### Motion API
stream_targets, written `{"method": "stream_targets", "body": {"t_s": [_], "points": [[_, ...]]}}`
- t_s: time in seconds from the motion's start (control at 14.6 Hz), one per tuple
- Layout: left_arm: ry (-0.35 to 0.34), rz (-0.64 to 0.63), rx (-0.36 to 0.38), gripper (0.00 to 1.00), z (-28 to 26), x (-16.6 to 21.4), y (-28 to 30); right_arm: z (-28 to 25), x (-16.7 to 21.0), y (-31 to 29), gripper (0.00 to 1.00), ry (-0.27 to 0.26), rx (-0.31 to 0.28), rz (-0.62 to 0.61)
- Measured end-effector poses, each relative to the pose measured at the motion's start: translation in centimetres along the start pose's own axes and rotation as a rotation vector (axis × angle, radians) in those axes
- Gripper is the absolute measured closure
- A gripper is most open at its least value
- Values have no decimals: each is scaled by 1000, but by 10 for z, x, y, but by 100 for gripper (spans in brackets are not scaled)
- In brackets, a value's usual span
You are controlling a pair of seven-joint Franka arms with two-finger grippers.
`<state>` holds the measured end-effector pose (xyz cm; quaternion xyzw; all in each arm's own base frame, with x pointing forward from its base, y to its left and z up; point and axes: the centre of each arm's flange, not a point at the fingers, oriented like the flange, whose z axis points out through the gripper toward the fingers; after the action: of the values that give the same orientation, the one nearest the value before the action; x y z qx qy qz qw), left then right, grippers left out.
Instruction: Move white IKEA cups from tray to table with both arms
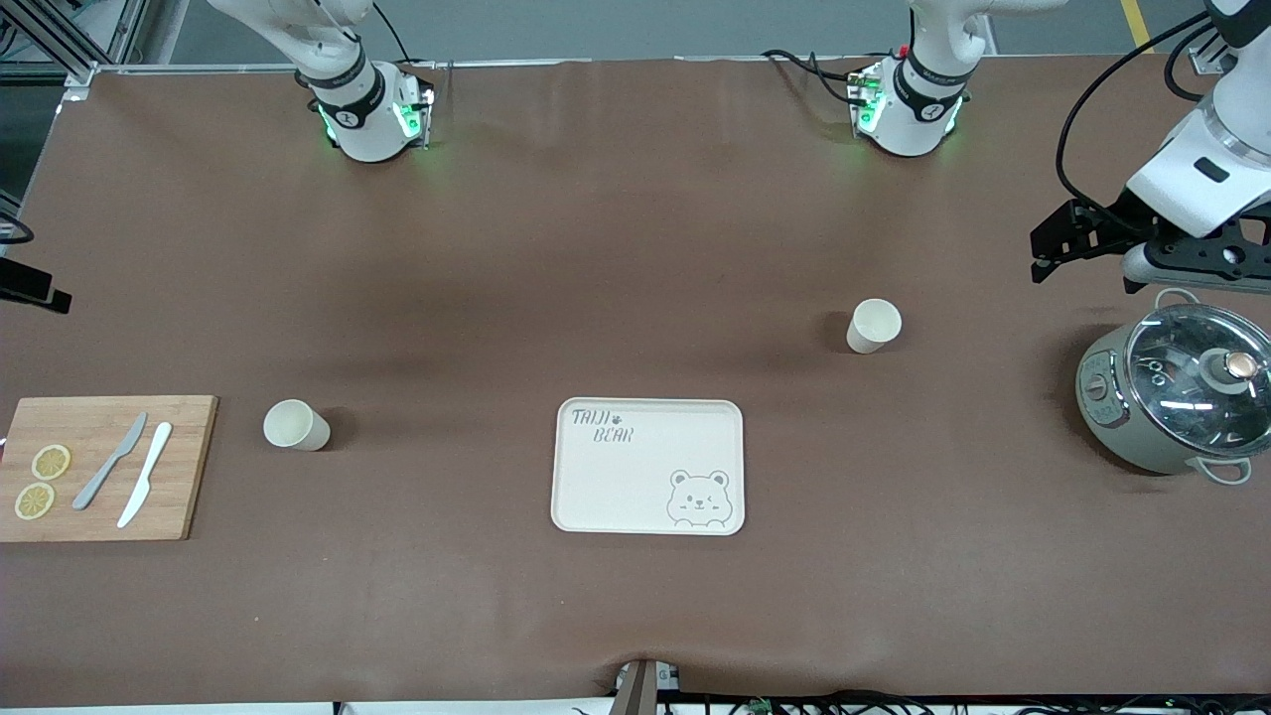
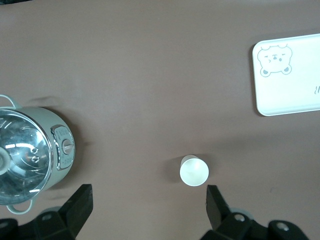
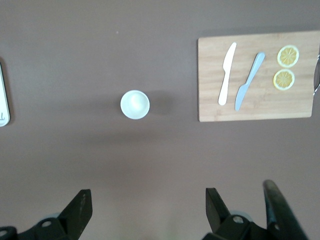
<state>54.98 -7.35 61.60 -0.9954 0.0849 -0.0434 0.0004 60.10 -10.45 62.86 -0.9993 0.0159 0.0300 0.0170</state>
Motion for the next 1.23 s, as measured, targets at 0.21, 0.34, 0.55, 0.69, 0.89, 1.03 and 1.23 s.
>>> {"method": "stream_targets", "body": {"t_s": [0.21, 0.34, 0.55, 0.69, 0.89, 1.03, 1.23], "points": [[-38, 26, 2, 0, 6, -2, -1, -9, 2, 0, 0, 41, -6, 0], [-71, 34, 0, 0, 10, -5, -1, -10, 2, 0, 0, 44, -7, -1], [-90, 38, -1, 0, 10, -7, 1, -10, 3, -2, 0, 44, -6, -4], [-89, 41, -1, 0, 9, -7, 2, -10, 2, -1, 0, 44, -6, -2], [-88, 41, -1, 0, 7, -7, 3, -10, 3, 0, 0, 48, -7, -2], [-88, 41, -1, 0, 7, -7, 3, -10, 3, 0, 0, 49, -8, -2], [-95, 41, -1, 0, 8, -8, 3, -10, 3, -2, 0, 45, -30, -6]]}}
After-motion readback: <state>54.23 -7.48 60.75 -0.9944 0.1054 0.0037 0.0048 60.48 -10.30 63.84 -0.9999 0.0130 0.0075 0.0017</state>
